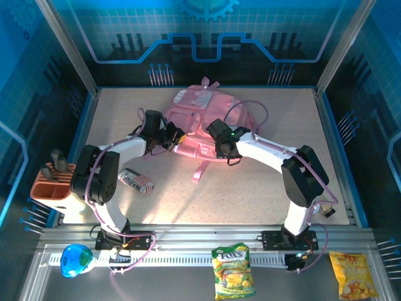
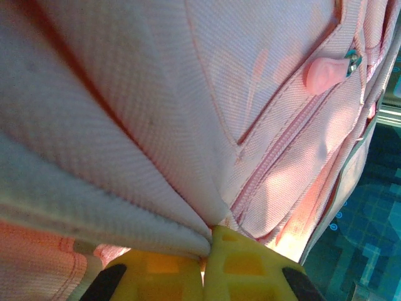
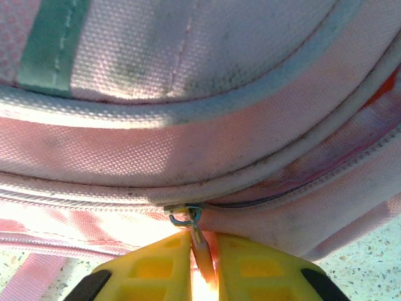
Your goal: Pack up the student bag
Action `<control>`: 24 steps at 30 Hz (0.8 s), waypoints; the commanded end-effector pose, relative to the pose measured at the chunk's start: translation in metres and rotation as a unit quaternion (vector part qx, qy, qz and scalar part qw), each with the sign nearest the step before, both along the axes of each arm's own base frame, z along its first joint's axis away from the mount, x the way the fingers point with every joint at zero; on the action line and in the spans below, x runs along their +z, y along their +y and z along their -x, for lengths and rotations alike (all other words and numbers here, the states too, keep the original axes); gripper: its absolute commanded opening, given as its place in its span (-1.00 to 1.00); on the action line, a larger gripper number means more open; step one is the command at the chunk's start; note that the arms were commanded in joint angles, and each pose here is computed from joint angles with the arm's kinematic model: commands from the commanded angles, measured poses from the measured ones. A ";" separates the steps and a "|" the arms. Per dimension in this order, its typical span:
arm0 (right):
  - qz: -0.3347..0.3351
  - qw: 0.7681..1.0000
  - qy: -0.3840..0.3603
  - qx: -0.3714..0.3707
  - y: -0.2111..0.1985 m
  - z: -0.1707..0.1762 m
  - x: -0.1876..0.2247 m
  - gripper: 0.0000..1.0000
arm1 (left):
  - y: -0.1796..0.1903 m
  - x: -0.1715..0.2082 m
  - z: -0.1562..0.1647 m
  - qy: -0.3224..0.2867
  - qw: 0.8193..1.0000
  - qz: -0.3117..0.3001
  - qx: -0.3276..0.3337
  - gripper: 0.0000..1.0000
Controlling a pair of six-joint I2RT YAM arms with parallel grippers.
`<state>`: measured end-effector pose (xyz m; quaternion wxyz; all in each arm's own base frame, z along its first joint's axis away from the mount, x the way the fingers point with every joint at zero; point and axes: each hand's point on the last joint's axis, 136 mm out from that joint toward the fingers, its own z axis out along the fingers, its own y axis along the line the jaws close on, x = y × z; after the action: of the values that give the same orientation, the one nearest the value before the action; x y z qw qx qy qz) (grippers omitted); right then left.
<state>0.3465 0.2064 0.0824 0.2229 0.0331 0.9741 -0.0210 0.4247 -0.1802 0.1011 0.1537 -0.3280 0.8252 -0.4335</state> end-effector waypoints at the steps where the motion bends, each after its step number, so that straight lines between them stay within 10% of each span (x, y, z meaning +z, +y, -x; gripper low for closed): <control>1: 0.028 1.000 0.000 0.000 -0.010 -0.009 -0.002 -0.68 | 0.011 0.012 -0.018 -0.034 0.999 -0.014 0.012 -1.00; 7: 0.055 0.998 -0.014 -0.003 -0.022 -0.009 0.004 -1.00 | 0.015 0.011 -0.021 -0.033 0.999 -0.019 0.016 -1.00; 18: 0.136 0.987 -0.076 0.031 -0.031 -0.019 0.050 -1.00 | 0.042 0.005 -0.042 -0.026 0.998 -0.041 0.028 -1.00; 24: 0.078 0.981 -0.088 0.154 0.061 -0.030 0.063 -1.00 | 0.069 0.009 -0.033 -0.025 0.997 -0.047 0.064 -0.27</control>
<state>0.3682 0.2317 0.1358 0.2960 -0.0799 0.9482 -0.0828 0.4566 -0.1398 0.1008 0.1821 -0.3392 0.8260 -0.4117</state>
